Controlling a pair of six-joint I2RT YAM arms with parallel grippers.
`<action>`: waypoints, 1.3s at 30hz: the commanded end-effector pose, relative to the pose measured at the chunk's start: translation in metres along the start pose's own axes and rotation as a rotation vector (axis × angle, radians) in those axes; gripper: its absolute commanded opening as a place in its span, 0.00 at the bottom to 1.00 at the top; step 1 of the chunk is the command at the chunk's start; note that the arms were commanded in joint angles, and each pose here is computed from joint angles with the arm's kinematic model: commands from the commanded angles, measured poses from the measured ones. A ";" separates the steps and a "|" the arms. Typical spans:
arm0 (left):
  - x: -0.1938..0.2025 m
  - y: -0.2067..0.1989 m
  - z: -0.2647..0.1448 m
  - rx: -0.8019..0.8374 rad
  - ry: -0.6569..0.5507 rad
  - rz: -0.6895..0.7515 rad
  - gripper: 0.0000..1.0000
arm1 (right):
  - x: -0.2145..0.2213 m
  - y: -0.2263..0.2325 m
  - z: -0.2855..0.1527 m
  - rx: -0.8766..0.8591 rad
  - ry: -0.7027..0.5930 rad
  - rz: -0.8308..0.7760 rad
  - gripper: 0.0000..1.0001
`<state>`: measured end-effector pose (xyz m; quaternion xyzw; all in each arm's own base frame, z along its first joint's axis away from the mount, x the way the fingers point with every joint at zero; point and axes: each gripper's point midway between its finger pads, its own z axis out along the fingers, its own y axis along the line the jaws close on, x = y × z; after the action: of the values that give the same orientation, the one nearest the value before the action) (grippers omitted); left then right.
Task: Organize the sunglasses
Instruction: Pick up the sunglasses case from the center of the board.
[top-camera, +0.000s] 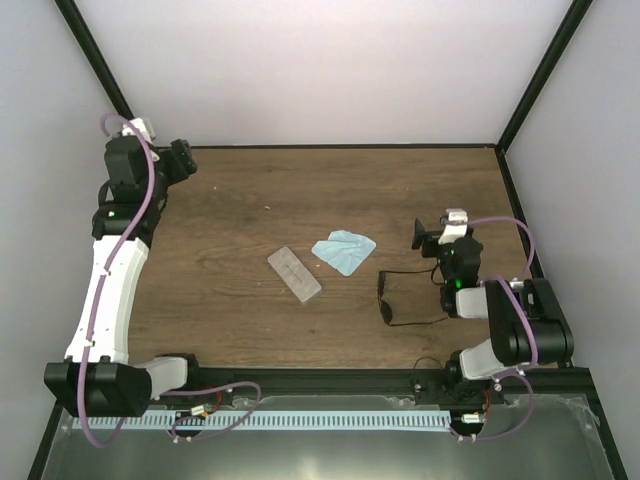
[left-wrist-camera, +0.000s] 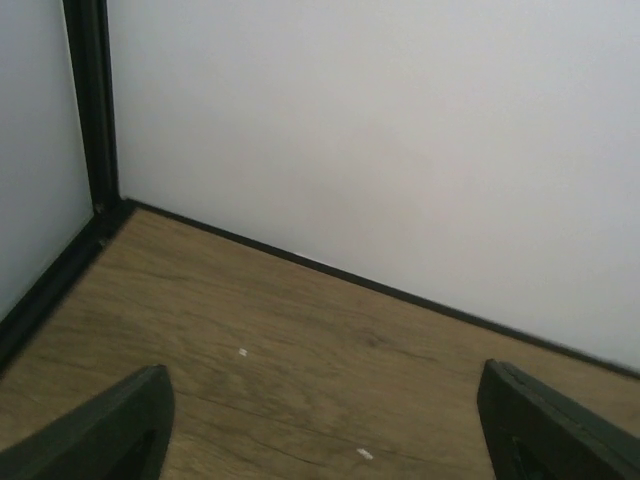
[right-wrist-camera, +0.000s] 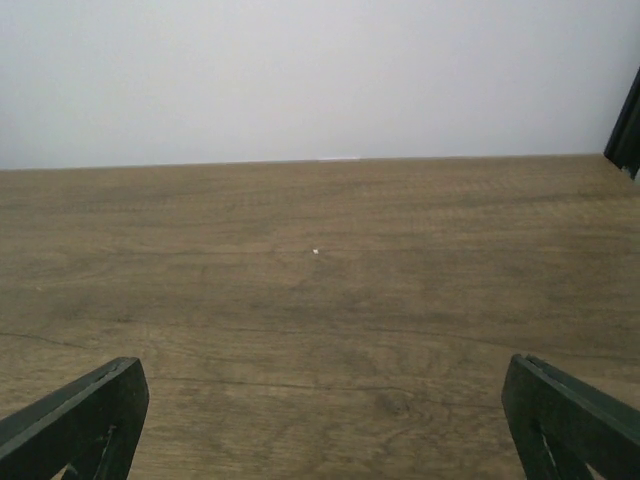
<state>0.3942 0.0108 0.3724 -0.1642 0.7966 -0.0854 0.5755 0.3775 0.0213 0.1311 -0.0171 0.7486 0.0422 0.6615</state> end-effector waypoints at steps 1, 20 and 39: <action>0.017 -0.005 0.000 0.027 0.033 0.030 0.73 | -0.030 -0.014 0.028 0.106 0.134 0.062 1.00; 0.099 -0.025 0.013 0.095 0.183 0.003 0.24 | -0.083 0.055 -0.037 -0.157 0.509 0.553 0.01; 0.133 -0.043 0.009 0.141 0.286 0.004 1.00 | -0.099 0.125 -0.066 -0.489 0.724 0.624 0.59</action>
<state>0.3840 -0.0783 0.2595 -0.1026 0.8665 -0.1610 0.4612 0.3232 0.1224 0.2370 0.1027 0.8471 0.4200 0.3088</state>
